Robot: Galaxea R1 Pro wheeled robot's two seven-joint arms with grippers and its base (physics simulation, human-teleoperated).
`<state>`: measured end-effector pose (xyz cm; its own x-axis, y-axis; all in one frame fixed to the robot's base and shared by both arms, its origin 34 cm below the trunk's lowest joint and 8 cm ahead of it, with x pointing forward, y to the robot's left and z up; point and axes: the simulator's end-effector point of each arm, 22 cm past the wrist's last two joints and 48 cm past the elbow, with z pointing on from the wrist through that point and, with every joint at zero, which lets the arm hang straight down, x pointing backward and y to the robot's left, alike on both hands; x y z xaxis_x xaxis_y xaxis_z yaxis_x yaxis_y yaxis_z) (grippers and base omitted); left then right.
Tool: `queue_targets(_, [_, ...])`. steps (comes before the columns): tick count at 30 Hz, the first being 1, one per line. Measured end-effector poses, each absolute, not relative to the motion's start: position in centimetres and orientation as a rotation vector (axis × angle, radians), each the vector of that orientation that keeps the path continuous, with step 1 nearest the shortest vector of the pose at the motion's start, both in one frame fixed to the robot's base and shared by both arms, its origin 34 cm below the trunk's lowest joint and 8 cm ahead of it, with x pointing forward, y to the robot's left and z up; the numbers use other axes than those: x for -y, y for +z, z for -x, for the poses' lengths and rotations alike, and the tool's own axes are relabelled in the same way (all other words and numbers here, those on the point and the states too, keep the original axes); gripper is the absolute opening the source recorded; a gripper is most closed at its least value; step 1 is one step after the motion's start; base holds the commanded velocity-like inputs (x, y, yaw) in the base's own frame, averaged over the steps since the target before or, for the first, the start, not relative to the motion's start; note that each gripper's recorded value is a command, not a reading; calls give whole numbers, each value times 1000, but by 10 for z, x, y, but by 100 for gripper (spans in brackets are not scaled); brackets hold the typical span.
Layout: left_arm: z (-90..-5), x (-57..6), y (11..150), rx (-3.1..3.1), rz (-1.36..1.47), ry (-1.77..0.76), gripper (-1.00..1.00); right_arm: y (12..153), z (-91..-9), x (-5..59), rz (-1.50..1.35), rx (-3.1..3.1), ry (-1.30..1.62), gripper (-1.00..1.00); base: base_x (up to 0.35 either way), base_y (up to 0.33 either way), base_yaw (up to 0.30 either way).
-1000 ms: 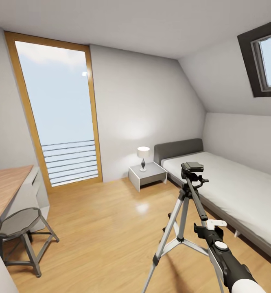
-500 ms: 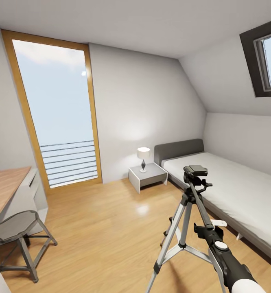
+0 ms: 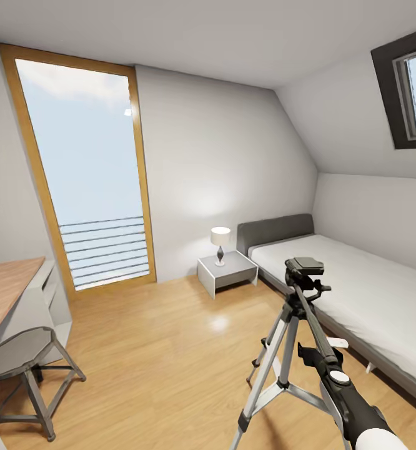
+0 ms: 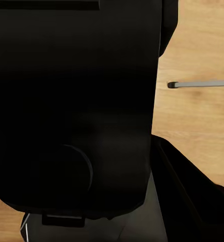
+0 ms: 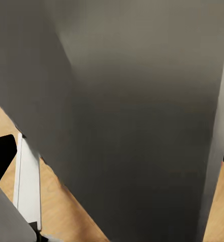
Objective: Attach the digital camera to the camera tripod in the bedroom.
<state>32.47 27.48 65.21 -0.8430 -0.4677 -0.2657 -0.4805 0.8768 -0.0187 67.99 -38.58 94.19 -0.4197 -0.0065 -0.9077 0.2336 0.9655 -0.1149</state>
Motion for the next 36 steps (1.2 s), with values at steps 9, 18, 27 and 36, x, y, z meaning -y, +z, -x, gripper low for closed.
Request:
queue_targets(9, [-324, -275, 652, -2786, 719, 70, -100, 942, -680, 386, -155, -1987, -271, 100, 0, 0, 0])
queue_targets(18, [-324, -276, 652, -2786, 719, 71, -100, 943, -680, 386, -155, -1987, -273, -100, 0, 0, 0])
queue_targets(27, [-324, -276, 652, -2785, 719, 71, -100, 943, -680, 387, -157, -1986, -279, -100, 0, 0, 0])
queue_targets(36, [-324, -276, 652, -2785, 719, 71, -100, 944, -680, 389, -159, -1983, -284, -100, 0, 0, 0])
